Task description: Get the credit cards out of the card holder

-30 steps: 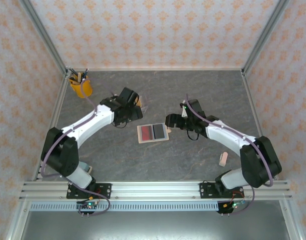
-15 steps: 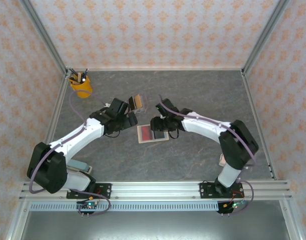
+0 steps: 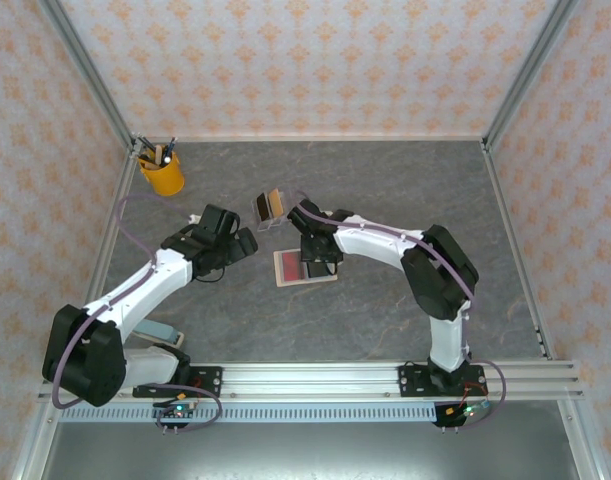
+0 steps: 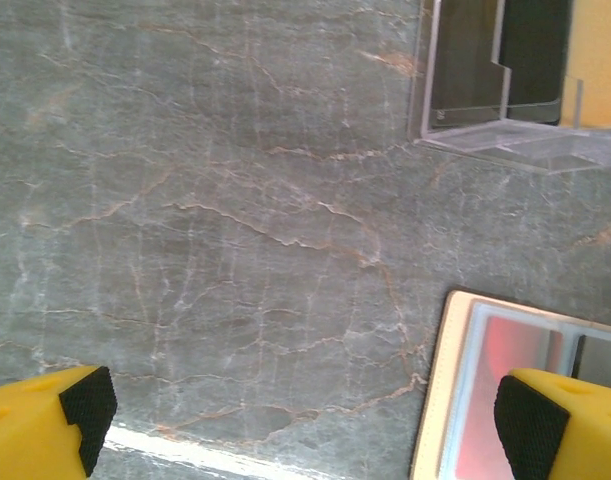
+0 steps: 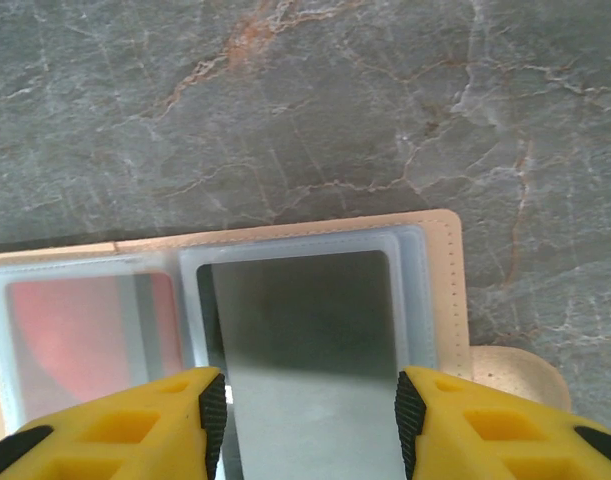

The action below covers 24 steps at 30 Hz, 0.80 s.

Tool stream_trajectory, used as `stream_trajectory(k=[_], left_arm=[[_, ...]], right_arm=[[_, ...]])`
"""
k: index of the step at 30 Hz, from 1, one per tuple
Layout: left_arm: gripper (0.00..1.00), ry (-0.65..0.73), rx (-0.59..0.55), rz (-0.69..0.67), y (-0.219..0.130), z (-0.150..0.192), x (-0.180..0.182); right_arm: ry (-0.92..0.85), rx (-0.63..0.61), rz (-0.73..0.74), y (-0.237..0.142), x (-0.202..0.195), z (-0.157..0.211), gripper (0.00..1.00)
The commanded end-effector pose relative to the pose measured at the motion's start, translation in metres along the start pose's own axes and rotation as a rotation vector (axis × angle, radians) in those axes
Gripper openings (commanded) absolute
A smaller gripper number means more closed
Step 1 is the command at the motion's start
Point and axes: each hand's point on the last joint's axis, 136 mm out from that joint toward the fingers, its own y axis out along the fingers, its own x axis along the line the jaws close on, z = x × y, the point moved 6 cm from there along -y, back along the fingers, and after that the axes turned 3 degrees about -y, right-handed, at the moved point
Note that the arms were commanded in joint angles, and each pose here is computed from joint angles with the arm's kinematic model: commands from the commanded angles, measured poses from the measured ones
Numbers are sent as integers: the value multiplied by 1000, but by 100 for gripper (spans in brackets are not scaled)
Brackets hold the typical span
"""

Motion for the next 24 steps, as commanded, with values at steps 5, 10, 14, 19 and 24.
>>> stream_trajectory(k=[5, 10, 14, 19, 24], left_arm=[[100, 31, 64, 121, 5, 3, -19], [100, 45, 107, 181, 9, 6, -34], [100, 58, 133, 220, 11, 10, -48], [97, 66, 173, 259, 16, 16, -64], [83, 56, 230, 330, 25, 25, -82]], right_arm=[[35, -3, 97, 8, -10, -1, 55], [34, 24, 61, 13, -7, 0, 55], [44, 47, 32, 17, -9, 2, 51], [53, 69, 3, 21, -12, 3, 47], [66, 96, -44, 24, -14, 5, 41]])
